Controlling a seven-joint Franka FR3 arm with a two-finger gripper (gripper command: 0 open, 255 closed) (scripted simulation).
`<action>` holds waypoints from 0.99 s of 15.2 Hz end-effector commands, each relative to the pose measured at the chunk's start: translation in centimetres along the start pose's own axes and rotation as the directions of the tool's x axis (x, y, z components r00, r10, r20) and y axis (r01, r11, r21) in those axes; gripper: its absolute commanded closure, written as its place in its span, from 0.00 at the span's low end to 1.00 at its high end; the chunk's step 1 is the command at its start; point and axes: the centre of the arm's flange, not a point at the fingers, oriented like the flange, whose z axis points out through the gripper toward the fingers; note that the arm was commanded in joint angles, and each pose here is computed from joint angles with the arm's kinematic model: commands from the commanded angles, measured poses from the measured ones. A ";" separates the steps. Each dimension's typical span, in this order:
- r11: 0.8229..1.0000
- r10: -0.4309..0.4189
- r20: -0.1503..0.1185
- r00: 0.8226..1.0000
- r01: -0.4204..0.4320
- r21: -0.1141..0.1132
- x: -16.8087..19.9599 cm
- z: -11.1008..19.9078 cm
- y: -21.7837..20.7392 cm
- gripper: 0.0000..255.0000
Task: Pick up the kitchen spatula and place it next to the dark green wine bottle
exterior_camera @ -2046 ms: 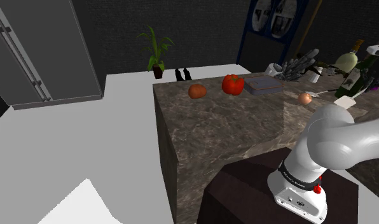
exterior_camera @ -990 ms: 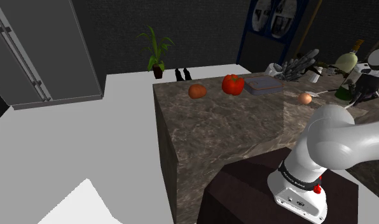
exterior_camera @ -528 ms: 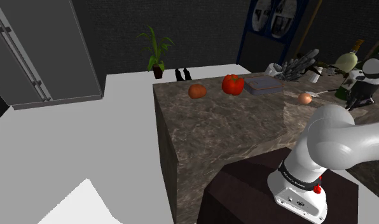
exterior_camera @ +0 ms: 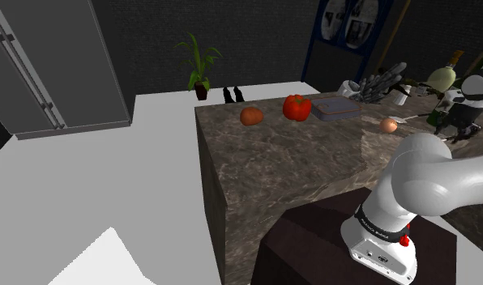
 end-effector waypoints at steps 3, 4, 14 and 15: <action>1.000 0.000 0.000 1.000 0.000 0.000 0.0 0.0 0.0 0.00; 1.000 0.000 0.000 1.000 0.000 0.000 0.0 0.0 0.0 0.00; 1.000 0.000 0.000 1.000 0.000 0.000 0.0 -5.0 0.0 0.00; 1.000 0.000 0.000 1.000 0.000 0.000 0.0 -5.0 0.0 0.00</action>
